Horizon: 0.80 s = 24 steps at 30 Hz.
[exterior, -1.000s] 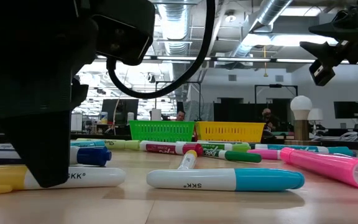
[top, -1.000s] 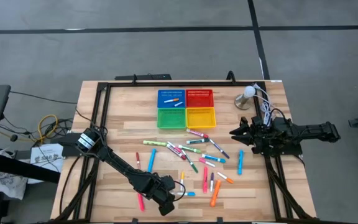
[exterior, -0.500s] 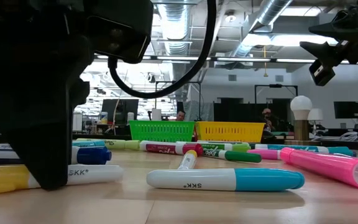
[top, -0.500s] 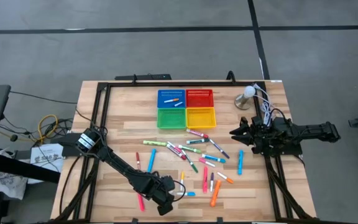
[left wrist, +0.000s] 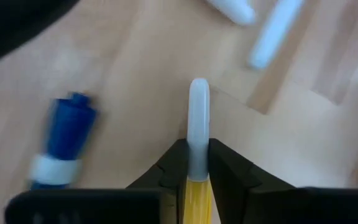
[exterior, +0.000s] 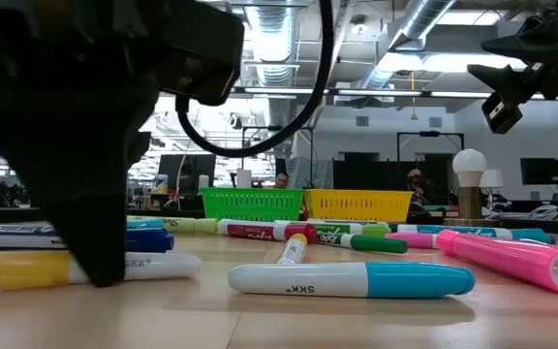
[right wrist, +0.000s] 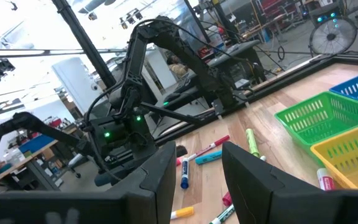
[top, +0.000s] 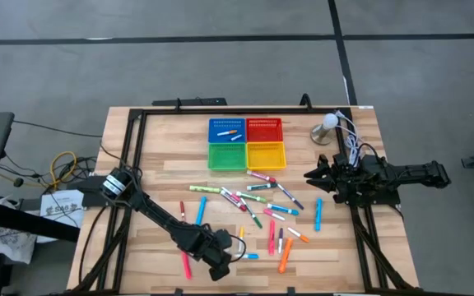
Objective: Pick & Place Markers
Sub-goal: Put the bottom small yellow marker into the blue bin
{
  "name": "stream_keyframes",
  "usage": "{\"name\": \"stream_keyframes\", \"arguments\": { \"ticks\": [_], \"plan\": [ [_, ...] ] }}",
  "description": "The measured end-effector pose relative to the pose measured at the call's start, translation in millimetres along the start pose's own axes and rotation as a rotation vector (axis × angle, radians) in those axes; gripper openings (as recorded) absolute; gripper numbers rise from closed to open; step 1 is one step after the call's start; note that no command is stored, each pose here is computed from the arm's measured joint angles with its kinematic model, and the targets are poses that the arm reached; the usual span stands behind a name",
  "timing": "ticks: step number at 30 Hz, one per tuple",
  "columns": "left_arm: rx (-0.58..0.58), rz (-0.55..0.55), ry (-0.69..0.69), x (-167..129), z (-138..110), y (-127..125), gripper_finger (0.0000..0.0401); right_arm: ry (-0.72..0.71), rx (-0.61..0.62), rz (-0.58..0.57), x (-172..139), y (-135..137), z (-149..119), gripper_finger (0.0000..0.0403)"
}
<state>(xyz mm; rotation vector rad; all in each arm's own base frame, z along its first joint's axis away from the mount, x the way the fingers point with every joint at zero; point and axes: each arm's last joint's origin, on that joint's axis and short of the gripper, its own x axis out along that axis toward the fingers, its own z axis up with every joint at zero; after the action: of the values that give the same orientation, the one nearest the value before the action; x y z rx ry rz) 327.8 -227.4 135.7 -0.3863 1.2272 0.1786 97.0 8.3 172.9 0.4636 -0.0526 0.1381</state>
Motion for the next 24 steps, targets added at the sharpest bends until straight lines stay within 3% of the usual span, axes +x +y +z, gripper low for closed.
{"name": "stream_keyframes", "arguments": {
  "ticks": [8, 13, 24],
  "plan": [
    [-0.039, -0.152, -0.019, -47, 22, 4, 0.0050, 0.000, 0.000, 0.000, 0, 0, 0, 0.0120],
    [-0.014, -0.280, -0.085, -94, 39, 12, 0.0058, 0.000, 0.000, 0.000, 0, 0, 0, 0.0120],
    [-0.063, -0.372, -0.387, -192, 81, 71, 0.0054, 0.000, 0.000, 0.000, 0, 0, 0, 0.0120]
  ]
}}
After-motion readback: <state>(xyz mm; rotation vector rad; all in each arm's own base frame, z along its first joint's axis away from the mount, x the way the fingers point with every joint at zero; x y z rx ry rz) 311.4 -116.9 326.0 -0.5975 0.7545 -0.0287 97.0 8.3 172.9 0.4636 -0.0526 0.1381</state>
